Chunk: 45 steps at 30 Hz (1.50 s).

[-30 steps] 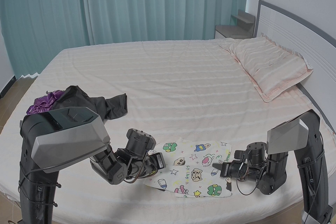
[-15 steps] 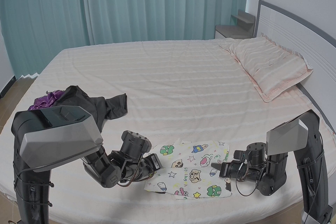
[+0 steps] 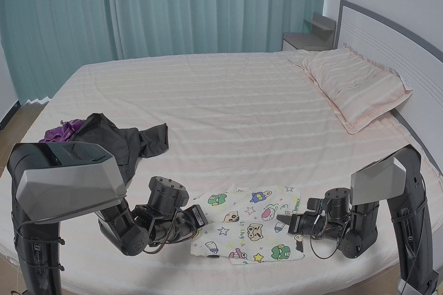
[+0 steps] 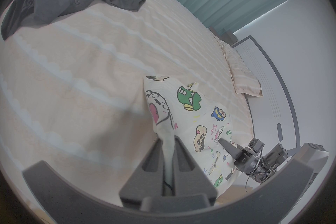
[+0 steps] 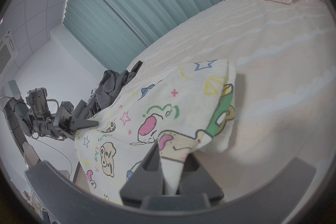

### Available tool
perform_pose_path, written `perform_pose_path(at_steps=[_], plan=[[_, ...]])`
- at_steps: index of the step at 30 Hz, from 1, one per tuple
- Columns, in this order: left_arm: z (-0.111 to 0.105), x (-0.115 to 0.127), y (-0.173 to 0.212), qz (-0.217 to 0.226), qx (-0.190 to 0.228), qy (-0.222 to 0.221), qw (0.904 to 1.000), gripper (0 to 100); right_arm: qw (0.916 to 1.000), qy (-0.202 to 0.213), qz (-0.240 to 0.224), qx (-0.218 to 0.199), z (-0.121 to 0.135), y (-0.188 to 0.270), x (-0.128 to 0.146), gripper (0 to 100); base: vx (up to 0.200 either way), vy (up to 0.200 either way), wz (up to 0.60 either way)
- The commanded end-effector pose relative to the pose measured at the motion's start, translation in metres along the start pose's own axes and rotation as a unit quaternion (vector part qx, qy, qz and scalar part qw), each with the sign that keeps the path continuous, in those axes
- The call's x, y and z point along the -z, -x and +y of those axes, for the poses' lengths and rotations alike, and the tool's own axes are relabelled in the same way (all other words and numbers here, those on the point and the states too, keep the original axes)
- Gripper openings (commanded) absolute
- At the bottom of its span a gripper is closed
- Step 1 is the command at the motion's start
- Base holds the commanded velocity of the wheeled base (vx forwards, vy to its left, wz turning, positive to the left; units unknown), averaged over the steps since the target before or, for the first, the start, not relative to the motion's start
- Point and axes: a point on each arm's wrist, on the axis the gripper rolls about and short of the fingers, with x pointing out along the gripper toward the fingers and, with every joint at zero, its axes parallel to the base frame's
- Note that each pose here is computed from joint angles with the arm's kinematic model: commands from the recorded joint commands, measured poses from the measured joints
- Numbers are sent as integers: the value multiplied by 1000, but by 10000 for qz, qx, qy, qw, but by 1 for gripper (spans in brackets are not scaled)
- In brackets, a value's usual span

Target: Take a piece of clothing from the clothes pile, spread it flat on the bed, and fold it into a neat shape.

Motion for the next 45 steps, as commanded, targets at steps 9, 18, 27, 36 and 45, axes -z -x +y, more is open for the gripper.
perform_pose_path(at_steps=[9,18,27,36,45], plan=[[9,6,9,46,-179,12,9998,0,10000,28,7,1,3,3,1,0,0,200,0],[15,5,15,43,-277,59,9996,0,10000,30,79,15,4,6,4,0,0,200,0],[18,7,17,85,-342,53,9994,0,9999,52,136,1,9,10,6,0,0,200,0],[18,11,21,146,-354,14,9993,0,9998,51,201,-5,13,16,7,0,0,22,0],[18,16,26,224,-362,-25,9991,100,9996,45,263,35,12,19,10,0,0,0,0]])
